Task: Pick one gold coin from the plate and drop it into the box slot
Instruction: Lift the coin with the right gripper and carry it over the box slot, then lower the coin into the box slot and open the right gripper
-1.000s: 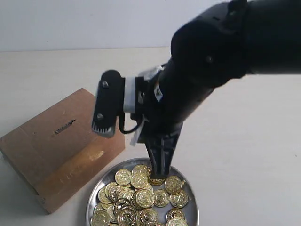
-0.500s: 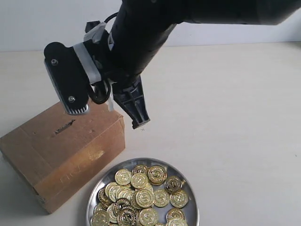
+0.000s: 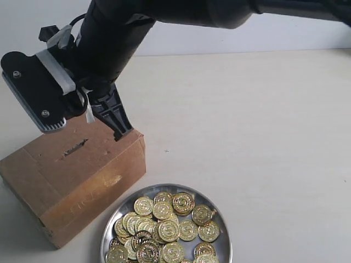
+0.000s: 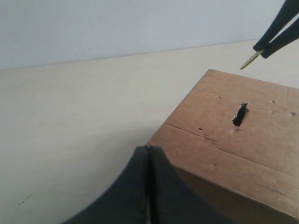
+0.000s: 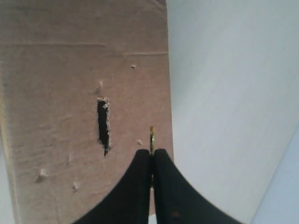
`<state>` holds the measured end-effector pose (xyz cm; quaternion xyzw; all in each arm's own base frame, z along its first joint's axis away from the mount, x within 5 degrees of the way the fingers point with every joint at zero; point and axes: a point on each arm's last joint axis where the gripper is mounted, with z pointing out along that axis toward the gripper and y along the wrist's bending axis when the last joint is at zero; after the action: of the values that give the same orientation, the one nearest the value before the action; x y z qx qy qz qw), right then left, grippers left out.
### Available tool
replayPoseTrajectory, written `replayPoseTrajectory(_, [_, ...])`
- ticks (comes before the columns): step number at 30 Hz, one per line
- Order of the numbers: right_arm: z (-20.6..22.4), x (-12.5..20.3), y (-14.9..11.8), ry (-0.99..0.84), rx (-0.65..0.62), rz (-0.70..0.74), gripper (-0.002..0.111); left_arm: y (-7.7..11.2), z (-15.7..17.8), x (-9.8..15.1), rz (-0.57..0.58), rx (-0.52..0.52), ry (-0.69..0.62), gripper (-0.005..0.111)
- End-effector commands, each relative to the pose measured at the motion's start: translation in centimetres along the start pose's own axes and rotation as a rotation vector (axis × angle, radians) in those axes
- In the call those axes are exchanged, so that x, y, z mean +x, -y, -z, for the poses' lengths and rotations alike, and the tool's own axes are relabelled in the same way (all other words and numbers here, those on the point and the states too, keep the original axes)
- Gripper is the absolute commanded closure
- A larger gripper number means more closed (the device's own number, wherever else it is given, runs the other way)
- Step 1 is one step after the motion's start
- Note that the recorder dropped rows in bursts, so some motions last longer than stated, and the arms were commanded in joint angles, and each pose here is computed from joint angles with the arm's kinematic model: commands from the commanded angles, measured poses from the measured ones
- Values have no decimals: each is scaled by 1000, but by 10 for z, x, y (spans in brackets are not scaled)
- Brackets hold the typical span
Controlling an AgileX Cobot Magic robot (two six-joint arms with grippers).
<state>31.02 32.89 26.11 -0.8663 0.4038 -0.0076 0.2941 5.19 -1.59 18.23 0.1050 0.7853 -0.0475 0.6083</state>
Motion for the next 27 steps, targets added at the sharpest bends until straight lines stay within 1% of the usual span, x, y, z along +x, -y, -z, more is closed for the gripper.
replayPoseTrajectory(1, [-10, -1, 8, 13, -8, 18, 108, 0, 0, 0, -1, 3, 9, 107])
replayPoseTrajectory(7, [-19, -1, 12, 21, -67, 46, 108, 0, 0, 0, -1, 3, 9, 107])
replayPoseTrajectory(11, [-19, -1, 9, 22, -123, 51, 108, 0, 0, 0, -1, 3, 9, 107])
replayPoseTrajectory(17, [-21, -1, 5, 21, -173, 52, 108, 0, 0, 0, -1, 3, 9, 107])
replayPoseTrajectory(27, [-34, -1, 0, 35, -204, 40, 108, 0, 0, 0, -1, 3, 9, 107])
